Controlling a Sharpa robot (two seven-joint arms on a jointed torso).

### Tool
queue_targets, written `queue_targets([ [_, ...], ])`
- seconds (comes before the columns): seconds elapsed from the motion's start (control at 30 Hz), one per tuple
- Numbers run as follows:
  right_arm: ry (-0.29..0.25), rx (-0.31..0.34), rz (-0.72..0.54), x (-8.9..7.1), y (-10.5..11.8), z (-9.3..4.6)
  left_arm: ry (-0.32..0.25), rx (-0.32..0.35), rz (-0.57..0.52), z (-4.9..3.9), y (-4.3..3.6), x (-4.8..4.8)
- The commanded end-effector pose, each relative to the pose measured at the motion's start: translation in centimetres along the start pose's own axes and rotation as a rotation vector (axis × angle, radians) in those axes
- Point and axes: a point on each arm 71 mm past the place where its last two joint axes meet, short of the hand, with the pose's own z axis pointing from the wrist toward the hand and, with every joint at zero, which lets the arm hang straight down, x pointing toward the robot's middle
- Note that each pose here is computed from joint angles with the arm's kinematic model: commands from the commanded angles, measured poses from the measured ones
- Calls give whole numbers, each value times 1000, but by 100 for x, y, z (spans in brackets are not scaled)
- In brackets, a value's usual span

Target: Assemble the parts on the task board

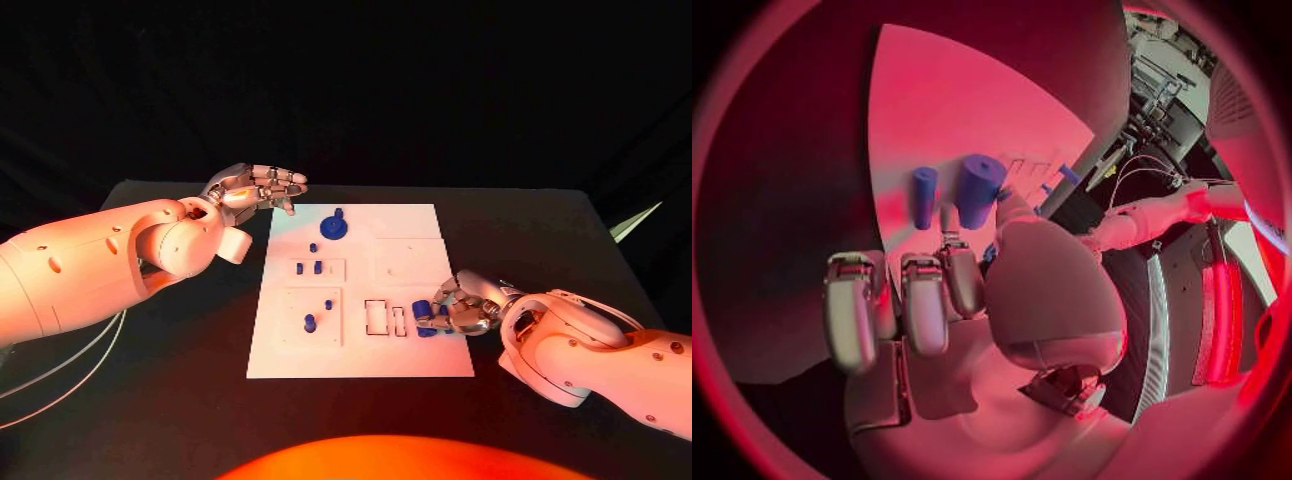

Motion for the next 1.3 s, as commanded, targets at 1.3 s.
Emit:
queue_targets([
  [1.3,-31,-36,173,-9,347,-73,2,-6,-10,4,4,-3],
])
